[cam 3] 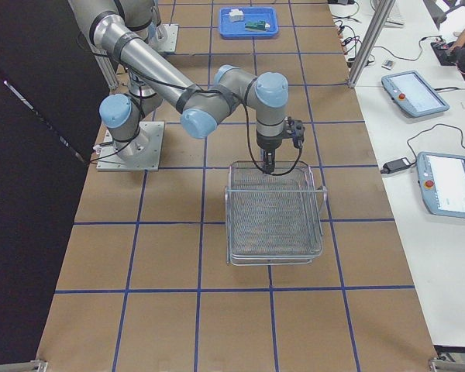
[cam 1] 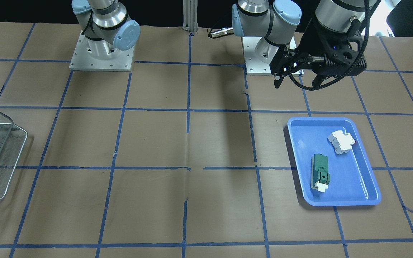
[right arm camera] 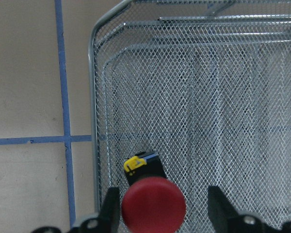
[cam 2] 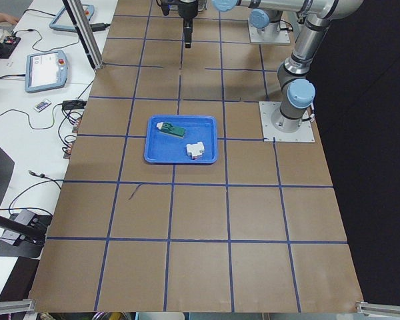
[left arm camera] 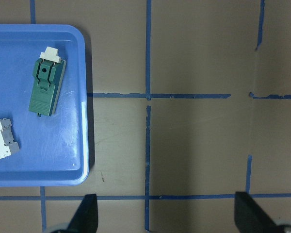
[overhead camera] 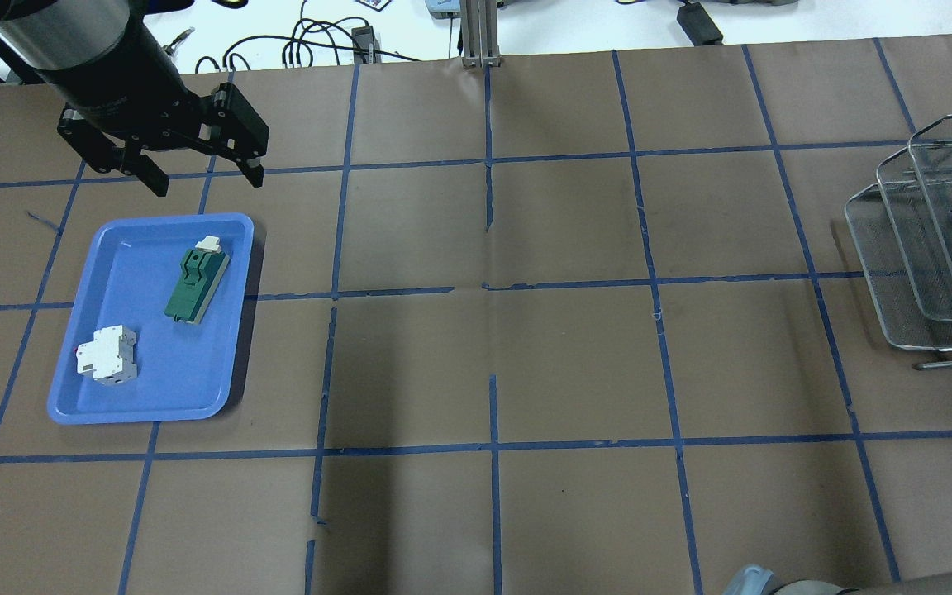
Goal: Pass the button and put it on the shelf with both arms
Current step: 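Open the right gripper and raise it away from the basket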
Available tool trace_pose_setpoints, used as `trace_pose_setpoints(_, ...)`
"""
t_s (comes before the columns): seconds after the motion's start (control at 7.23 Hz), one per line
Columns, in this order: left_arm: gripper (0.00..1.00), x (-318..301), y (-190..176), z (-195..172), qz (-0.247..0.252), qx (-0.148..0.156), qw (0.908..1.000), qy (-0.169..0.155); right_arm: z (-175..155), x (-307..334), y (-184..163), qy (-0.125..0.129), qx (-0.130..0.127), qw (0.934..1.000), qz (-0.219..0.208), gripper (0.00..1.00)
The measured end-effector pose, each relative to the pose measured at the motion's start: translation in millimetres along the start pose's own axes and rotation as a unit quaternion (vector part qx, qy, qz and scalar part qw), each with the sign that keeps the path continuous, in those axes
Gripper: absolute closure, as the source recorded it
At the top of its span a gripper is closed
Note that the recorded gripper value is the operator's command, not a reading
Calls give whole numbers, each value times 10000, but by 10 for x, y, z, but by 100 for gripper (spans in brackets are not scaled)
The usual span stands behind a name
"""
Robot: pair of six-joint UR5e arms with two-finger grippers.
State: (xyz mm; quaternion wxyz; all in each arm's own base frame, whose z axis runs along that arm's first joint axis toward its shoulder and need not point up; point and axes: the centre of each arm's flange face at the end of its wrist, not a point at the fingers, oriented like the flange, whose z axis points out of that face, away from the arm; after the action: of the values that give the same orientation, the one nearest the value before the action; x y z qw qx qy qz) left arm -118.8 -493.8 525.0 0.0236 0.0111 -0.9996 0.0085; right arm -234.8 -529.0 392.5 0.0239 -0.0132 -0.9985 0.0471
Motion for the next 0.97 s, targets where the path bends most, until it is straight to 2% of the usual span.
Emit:
trace_pose_setpoints(0.28,0,0,3,-1,14,10,10000,15,-201,-73,-26,8,33,10000,-30,0)
trace_pose_setpoints(0.41,0,2,2,-1,16,13,10000,29,-426,-228,-55,-61,14,9999,-108,0)
trace_pose_setpoints(0.69,0,4,2,-2,21,17,10000,39,-1007,-1008,-170,-92,113,9992,-364,0)
trace_pose_setpoints(0.97,0,-3,-1,-10,37,28,10000,24,-1346,-2105,-180,-146,305,9984,-447,0)
